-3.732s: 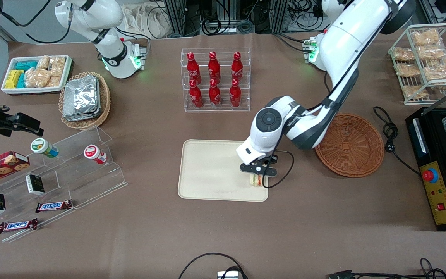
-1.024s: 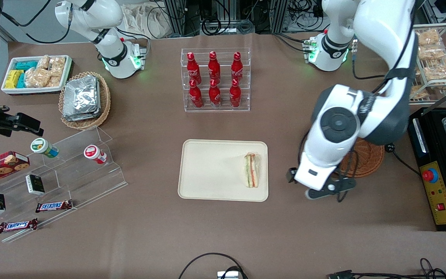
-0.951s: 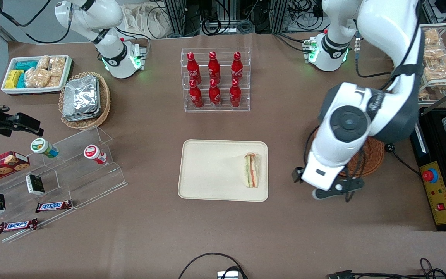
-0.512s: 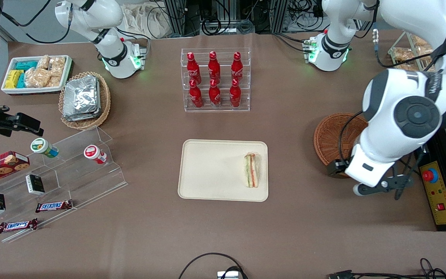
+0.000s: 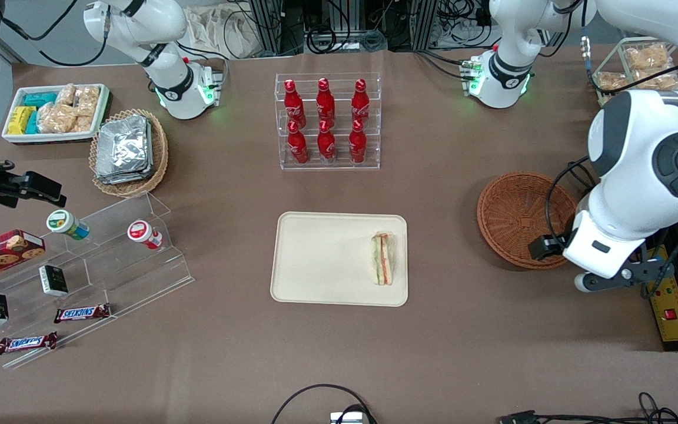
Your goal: Place sandwich from basket to tray
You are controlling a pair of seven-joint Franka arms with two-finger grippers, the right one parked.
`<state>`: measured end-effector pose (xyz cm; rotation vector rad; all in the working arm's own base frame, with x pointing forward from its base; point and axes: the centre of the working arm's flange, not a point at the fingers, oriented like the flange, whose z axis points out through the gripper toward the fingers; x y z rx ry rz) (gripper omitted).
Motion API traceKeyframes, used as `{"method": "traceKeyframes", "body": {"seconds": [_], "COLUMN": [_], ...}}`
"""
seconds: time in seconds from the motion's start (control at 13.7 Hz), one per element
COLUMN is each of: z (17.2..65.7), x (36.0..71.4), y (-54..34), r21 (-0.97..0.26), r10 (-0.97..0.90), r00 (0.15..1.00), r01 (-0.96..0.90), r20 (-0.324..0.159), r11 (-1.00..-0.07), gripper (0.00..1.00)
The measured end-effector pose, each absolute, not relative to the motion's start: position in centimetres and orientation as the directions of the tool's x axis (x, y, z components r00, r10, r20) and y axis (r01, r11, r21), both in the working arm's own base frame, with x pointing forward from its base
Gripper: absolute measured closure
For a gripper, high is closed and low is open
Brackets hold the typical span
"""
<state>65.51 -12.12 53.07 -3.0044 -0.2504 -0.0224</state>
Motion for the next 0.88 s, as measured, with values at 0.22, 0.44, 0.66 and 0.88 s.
{"method": "traceKeyframes", "body": {"seconds": [0.22,0.44,0.66,0.88], "z": [55.3,56.8,58.1,60.2], "x": [64.8,63.9,63.1,61.1], "y": [-11.3,-8.6,-3.8,-1.9], "r21": [-0.115,-0.112,-0.072,-0.050], "r10": [0.171,0.169,0.141,0.108], "r00": [0.984,0.984,0.989,0.993], "r01": [0.176,0.175,0.144,0.111], "r20": [0.052,0.056,0.046,0.050], "r11": [-0.978,-0.978,-0.987,-0.993], "gripper": [0.00,0.00,0.00,0.00]}}
